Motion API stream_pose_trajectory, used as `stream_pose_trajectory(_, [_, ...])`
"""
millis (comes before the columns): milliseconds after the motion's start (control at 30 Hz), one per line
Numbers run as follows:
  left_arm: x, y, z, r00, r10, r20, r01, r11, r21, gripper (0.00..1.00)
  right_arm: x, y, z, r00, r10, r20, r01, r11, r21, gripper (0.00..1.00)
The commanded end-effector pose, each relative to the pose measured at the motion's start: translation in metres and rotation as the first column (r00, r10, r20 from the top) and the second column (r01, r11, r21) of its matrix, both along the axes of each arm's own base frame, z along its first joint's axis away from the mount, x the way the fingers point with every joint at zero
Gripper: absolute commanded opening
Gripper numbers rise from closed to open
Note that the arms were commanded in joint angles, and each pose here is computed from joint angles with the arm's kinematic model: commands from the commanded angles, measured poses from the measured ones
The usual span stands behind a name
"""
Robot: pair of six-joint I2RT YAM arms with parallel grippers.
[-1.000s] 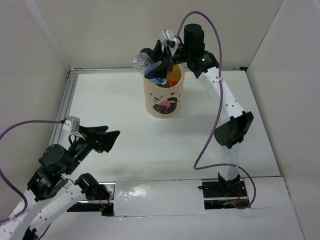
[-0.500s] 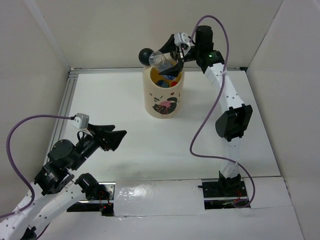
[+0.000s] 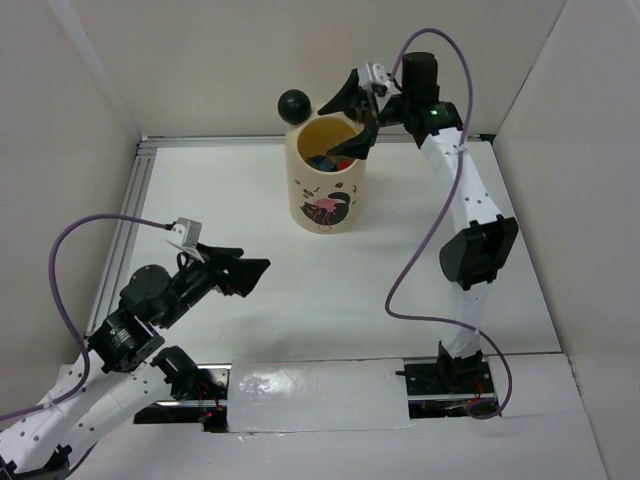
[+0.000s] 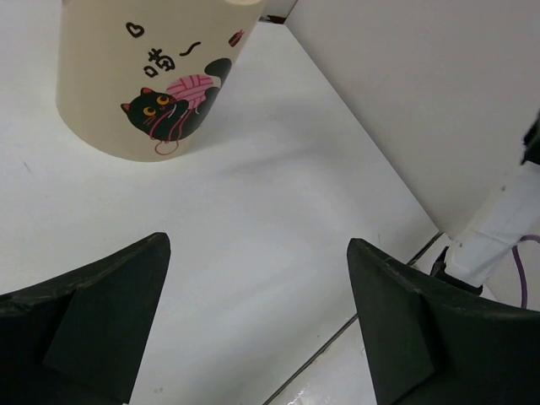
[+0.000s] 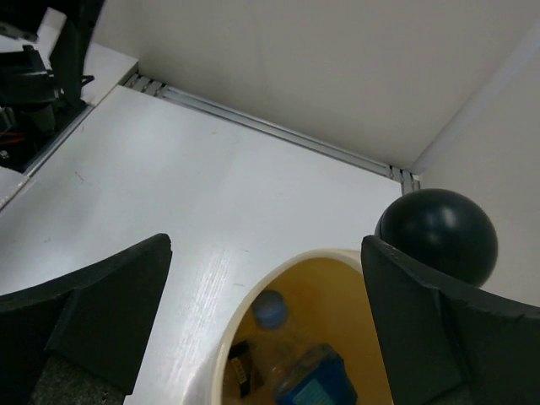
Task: Put the plastic bottles in the bin
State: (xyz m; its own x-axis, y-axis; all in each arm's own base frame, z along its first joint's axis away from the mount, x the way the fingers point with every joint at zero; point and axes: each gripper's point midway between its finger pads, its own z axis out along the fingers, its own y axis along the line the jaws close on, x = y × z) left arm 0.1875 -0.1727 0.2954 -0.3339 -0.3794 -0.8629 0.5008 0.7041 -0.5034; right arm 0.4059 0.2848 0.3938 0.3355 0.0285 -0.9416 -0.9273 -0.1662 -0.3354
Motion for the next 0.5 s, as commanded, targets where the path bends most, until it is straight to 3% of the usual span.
stream_pose_trajectory(0, [0.006,-0.015,0.011,0.999,-0.036,0.021,0.037,0.997,-0.062,1.0,-0.05,-0.032,0.071,0.997,-0.069,0.044,0.069,0.997,0.02,1.0])
stream_pose_trajectory(33, [0.013,-0.016,0.007,1.0,-0.012,-0.012,0.011,0.997,-0.076,1.0,-0.055,-0.043,0.075,0.99,-0.137,-0.03,0.138,0.99,0.003,1.0])
stream_pose_trajectory(133, [0.024,-0.017,-0.002,0.995,0.038,-0.088,-0.047,0.993,-0.105,1.0,-0.035,-0.071,0.055,0.878,-0.445,-0.178,0.435,0.896,-0.092,1.0])
stream_pose_trajectory(167, [0.026,-0.018,-0.001,0.996,0.038,-0.085,-0.047,0.993,-0.108,1.0,-0.016,-0.093,0.041,0.777,-0.596,-0.201,0.579,0.803,-0.143,1.0])
stream_pose_trajectory(233, [0.035,-0.022,-0.003,0.997,0.031,-0.074,-0.037,0.995,-0.091,1.0,-0.015,-0.119,0.007,0.603,-0.75,-0.274,0.709,0.66,-0.248,1.0])
stream_pose_trajectory(267, [0.035,-0.025,-0.008,0.997,0.016,-0.081,-0.022,0.997,-0.074,1.0,0.0,-0.148,-0.009,0.427,-0.873,-0.237,0.821,0.484,-0.303,1.0])
stream_pose_trajectory(333, [0.044,-0.027,-0.014,0.997,0.011,-0.083,-0.014,0.999,-0.034,1.0,-0.013,-0.179,-0.043,0.237,-0.947,-0.219,0.87,0.307,-0.386,1.0])
stream_pose_trajectory(400, [0.049,-0.029,-0.014,0.997,0.008,-0.083,-0.008,1.0,-0.003,1.0,-0.021,-0.21,-0.063,0.081,-0.985,-0.151,0.897,0.139,-0.42,1.0])
stream_pose_trajectory(467, [0.053,-0.027,-0.013,0.998,0.005,-0.058,-0.003,0.999,0.034,1.0,-0.044,-0.232,-0.086,0.001,-0.992,-0.122,0.9,0.054,-0.432,1.0])
